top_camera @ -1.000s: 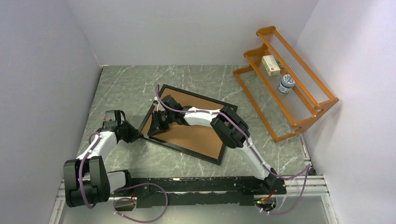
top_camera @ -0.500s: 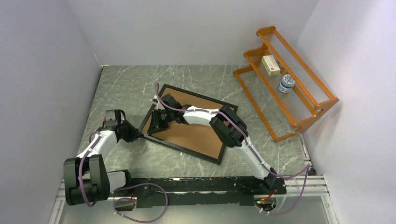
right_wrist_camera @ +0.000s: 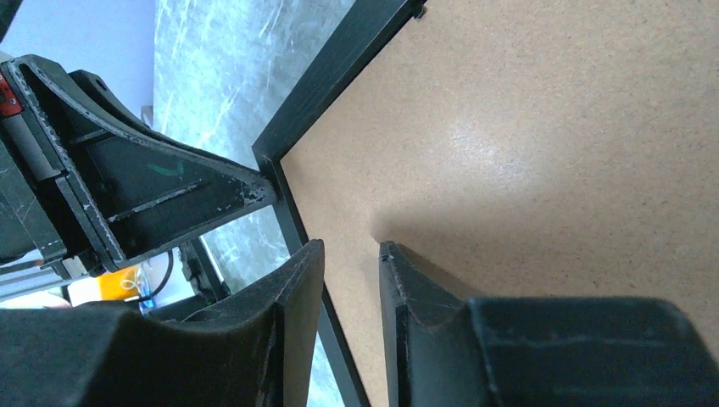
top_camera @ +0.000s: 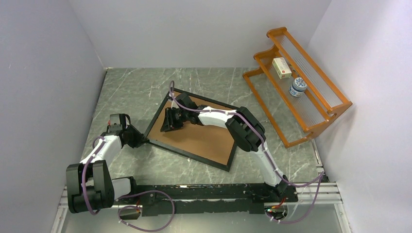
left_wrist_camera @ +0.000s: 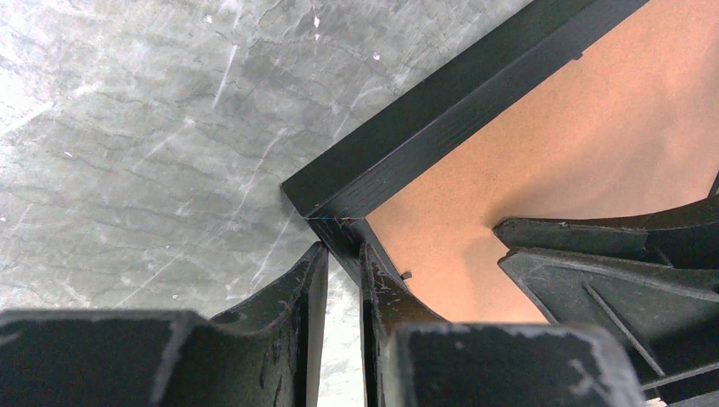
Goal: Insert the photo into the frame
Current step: Install the photo frame at the center of the board.
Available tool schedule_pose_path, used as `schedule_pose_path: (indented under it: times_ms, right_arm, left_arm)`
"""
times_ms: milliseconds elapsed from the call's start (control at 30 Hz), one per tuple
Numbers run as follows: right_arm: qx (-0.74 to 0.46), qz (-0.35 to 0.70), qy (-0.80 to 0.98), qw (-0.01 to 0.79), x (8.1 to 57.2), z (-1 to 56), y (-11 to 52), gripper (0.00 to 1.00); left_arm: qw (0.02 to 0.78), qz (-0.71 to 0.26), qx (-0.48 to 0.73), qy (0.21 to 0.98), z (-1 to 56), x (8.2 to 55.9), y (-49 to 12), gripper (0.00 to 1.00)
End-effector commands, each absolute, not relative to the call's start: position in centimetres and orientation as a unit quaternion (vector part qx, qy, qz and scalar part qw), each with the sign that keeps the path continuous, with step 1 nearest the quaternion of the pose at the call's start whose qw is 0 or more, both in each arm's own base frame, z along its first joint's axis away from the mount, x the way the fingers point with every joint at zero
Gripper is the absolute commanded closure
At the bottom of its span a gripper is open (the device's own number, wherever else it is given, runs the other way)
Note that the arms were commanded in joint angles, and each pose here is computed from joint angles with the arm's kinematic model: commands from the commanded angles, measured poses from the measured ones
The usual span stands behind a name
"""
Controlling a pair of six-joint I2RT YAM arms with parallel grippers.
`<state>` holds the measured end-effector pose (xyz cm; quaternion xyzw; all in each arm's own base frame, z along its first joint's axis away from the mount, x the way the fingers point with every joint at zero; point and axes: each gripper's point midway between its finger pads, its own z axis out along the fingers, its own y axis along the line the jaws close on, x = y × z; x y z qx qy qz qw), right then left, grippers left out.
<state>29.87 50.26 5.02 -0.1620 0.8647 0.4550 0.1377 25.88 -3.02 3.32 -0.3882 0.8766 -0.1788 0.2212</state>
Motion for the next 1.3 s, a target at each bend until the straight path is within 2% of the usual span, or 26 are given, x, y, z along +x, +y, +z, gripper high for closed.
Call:
schedule_pose_path:
  times_ms: [0, 267, 467, 633, 800, 900, 1033, 1267]
  right_arm:
    - [-0.198, 0.470, 0.851, 0.125, 27.6, 6.0, 50.9, 0.66]
    - [-0.207, 0.527, 0.821, 0.079, 24.9, 6.5, 53.2, 0.84]
    - [-0.205, 0.488, 0.841, 0.115, 26.9, 6.1, 52.2, 0.80]
    - [-0.166, 0.417, 0.871, 0.201, 32.9, 7.9, 47.3, 0.68]
    - [-0.091, 0.311, 0.903, 0.284, 40.6, 8.6, 38.3, 0.55]
    - [-0.041, 0.215, 0.917, 0.334, 44.9, 8.1, 31.4, 0.37]
    - [0.004, 0.137, 0.923, 0.359, 47.9, 7.7, 25.0, 0.21]
    - [0.036, 0.083, 0.934, 0.345, 50.3, 5.1, 19.5, 0.10]
  left_arm:
    - [0.189, -0.141, -0.393, 0.889, 1.3, 24.1, -2.4, 0.78]
    - [0.191, -0.138, -0.393, 0.889, 1.4, 23.9, -2.3, 0.80]
    - [0.191, -0.136, -0.397, 0.887, 1.3, 24.0, -2.2, 0.78]
    - [0.193, -0.145, -0.401, 0.884, 1.3, 25.1, -2.3, 0.74]
    - [0.180, -0.155, -0.405, 0.883, 0.7, 26.5, -2.5, 0.71]
    - [0.184, -0.170, -0.404, 0.880, 0.6, 27.8, -2.8, 0.71]
    - [0.190, -0.179, -0.400, 0.879, 0.7, 29.1, -2.8, 0.72]
    - [0.205, -0.191, -0.381, 0.881, 1.2, 31.6, -2.5, 0.75]
